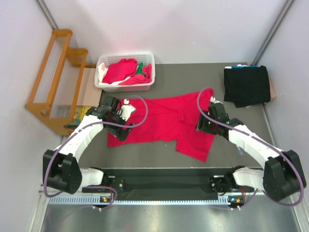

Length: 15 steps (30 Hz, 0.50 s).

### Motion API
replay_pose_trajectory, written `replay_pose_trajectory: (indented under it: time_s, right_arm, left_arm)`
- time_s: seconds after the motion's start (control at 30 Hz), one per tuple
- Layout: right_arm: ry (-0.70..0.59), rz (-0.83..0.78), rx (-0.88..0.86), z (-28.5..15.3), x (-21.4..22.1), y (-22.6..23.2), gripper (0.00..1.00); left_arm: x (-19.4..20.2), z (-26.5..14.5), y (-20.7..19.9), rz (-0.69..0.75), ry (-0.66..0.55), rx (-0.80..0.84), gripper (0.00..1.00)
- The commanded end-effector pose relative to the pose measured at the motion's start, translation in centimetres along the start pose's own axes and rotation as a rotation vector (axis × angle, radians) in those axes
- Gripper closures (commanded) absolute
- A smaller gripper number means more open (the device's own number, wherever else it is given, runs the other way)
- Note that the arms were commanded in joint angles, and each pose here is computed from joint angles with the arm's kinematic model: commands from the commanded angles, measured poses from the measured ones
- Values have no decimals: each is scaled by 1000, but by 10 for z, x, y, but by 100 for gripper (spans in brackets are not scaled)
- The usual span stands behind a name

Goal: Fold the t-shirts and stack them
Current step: Flatten the tshirt out, then fold the tshirt

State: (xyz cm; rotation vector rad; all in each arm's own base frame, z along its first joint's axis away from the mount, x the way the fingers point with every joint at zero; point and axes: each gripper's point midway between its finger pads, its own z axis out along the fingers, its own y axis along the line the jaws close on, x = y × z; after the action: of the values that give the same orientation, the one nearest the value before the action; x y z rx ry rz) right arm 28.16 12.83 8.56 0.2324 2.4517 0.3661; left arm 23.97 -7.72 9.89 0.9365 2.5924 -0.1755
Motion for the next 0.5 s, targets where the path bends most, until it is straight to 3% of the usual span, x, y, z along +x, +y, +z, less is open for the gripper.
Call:
replay_pose_trajectory:
  time_s: [0.0,0.47]
  right_arm:
    - [15,16,-71,-24,19,16,43]
    - [178,21,-77,-63,108,15,49]
  left_arm:
    - [2,-9,15,22,-2,-91,1]
    - [1,3,19,-27,-24,-119,1]
